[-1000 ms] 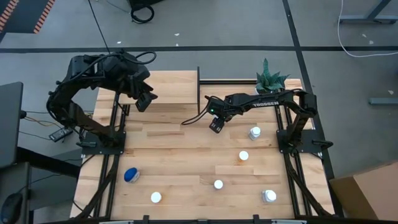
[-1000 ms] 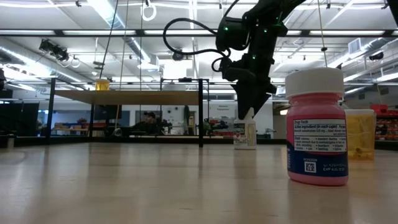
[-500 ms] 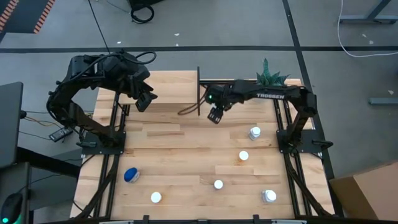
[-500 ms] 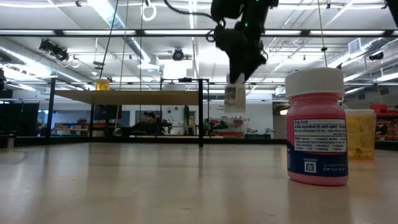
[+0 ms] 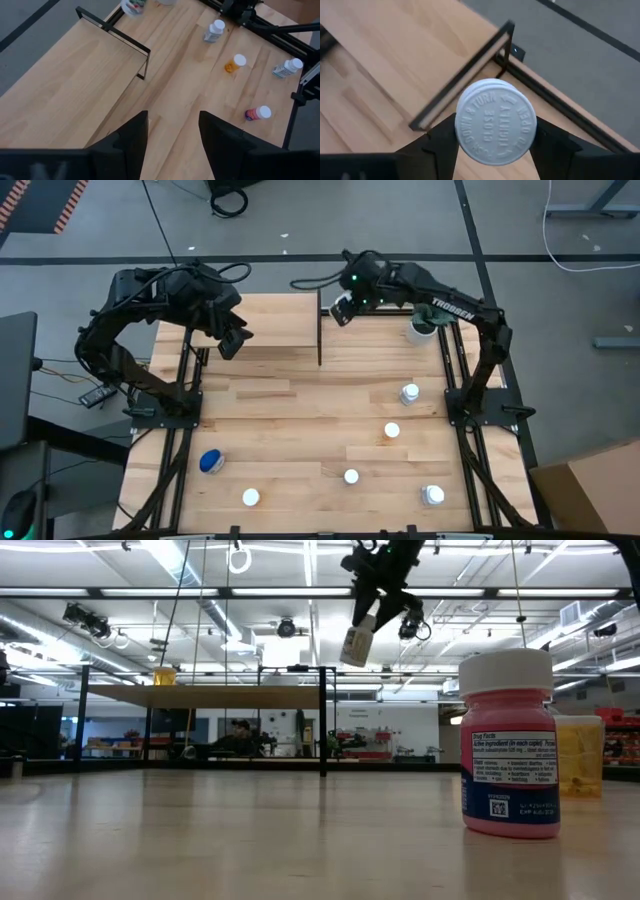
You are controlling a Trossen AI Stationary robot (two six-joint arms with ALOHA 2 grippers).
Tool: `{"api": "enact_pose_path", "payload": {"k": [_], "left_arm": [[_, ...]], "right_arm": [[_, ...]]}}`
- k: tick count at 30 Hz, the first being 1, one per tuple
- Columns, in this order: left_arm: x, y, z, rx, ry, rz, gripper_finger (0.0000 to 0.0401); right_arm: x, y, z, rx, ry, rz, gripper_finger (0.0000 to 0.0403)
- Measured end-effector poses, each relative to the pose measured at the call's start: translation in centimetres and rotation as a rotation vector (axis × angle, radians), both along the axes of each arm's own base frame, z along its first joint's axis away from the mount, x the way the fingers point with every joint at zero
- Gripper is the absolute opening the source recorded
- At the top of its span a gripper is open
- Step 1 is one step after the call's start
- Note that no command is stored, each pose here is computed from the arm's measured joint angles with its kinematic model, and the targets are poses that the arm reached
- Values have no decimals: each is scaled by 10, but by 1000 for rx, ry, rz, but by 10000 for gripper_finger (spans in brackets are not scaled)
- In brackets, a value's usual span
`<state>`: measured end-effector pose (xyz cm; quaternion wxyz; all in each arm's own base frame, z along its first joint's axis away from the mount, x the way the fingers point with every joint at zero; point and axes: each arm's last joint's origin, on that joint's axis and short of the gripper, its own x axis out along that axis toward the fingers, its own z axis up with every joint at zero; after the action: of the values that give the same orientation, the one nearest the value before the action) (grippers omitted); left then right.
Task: Pick and place medicine bottles onto shelf by color
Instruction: Put the white pill bottle on the shelf
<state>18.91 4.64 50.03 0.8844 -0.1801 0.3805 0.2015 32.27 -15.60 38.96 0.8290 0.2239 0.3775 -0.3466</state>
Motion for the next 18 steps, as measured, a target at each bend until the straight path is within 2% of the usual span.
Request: {"api": "enact_pose_path", "payload": {"k": [8,18], "left_arm": [[1,0,1,4,-14,-1,183],[3,1,3,11,-45,-1,178]], "right_arm": [[6,-4,13,-35,-125,14,213],[30,-3,7,-77,-196,78,213]]}}
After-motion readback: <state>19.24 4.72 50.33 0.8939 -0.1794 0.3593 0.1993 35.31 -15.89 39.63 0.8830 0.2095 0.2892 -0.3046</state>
